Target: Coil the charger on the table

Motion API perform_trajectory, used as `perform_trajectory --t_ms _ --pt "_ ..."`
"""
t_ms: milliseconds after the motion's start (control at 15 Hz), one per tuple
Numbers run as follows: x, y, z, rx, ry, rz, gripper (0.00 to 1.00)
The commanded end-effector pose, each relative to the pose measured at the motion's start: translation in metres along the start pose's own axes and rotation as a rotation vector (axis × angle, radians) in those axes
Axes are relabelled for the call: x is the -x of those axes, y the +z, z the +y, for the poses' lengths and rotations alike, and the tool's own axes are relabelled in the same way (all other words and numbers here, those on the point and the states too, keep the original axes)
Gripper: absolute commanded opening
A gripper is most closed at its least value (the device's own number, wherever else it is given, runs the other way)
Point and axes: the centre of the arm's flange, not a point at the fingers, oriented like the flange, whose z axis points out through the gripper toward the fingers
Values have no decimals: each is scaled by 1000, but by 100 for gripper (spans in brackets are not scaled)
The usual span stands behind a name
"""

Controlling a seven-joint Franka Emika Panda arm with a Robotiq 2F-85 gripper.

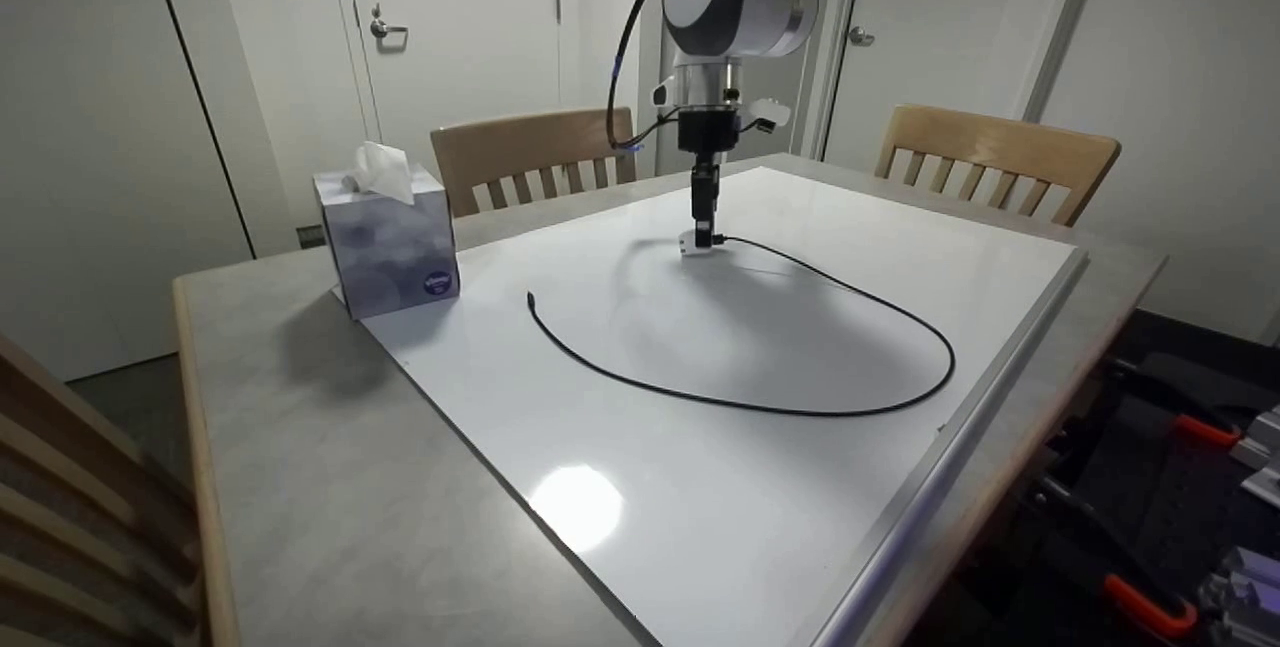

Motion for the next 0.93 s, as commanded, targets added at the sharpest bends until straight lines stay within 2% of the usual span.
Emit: perform_trajectory --t_ms 0,333,400,533,667,800,867 --pt "-12 2 2 58 21 55 26" --pt "-23 5 -8 58 -54 80 26" --pt "-22 5 -10 54 -58 77 76" --pt "-15 3 -11 49 -56 68 82" --pt "-6 -6 -10 33 -51 61 97" --pt "1 -21 -9 -7 -30 46 100" --pt "3 -31 -11 -69 -4 32 100"
